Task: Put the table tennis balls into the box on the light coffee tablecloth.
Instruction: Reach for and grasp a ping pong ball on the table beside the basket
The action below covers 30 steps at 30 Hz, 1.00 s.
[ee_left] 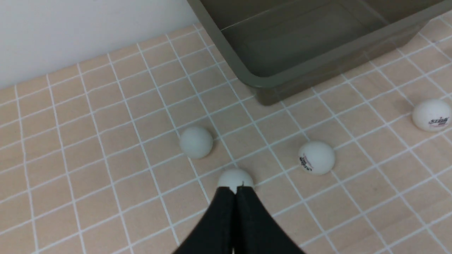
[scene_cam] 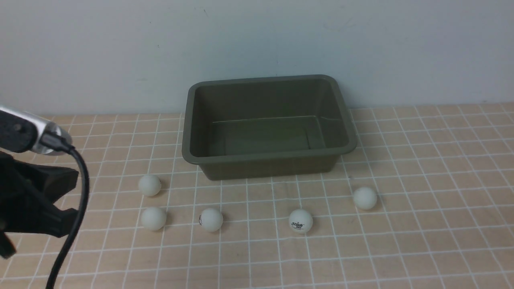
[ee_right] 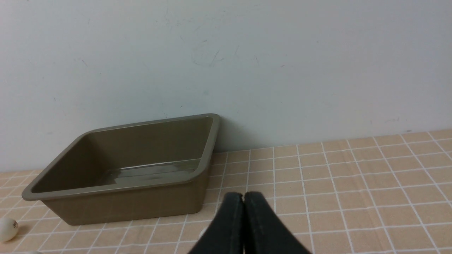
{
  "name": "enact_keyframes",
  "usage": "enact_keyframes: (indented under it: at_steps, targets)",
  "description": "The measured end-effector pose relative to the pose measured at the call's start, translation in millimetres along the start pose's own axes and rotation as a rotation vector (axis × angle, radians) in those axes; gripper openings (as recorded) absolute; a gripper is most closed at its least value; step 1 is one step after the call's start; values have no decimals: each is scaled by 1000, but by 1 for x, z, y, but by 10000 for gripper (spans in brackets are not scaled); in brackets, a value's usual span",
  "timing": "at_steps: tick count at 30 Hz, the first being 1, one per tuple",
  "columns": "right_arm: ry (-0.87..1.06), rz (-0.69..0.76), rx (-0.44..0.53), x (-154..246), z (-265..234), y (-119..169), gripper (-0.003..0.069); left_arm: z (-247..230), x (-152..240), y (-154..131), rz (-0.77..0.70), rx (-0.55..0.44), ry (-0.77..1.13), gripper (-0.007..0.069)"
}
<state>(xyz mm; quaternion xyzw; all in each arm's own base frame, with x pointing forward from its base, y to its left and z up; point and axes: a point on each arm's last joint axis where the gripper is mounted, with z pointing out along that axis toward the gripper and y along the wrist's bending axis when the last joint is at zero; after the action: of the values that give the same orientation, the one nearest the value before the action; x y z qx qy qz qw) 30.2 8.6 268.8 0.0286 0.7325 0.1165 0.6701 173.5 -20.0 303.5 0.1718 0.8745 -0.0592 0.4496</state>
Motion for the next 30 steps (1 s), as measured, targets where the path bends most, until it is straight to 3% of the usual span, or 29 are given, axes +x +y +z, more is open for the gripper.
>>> enact_keyframes:
  at_steps: [6,13,23,30]
  targets:
    - [3,0,0,0,0,0,-14,42,9,10,-23,41,135,85]
    - [15,1,0,1,0,0,-14,85,10,22,-100,70,228,286]
    - [15,1,0,1,0,0,-14,129,-11,36,-311,150,388,309]
    - [15,0,1,1,0,0,-14,151,-5,45,-374,113,497,309]
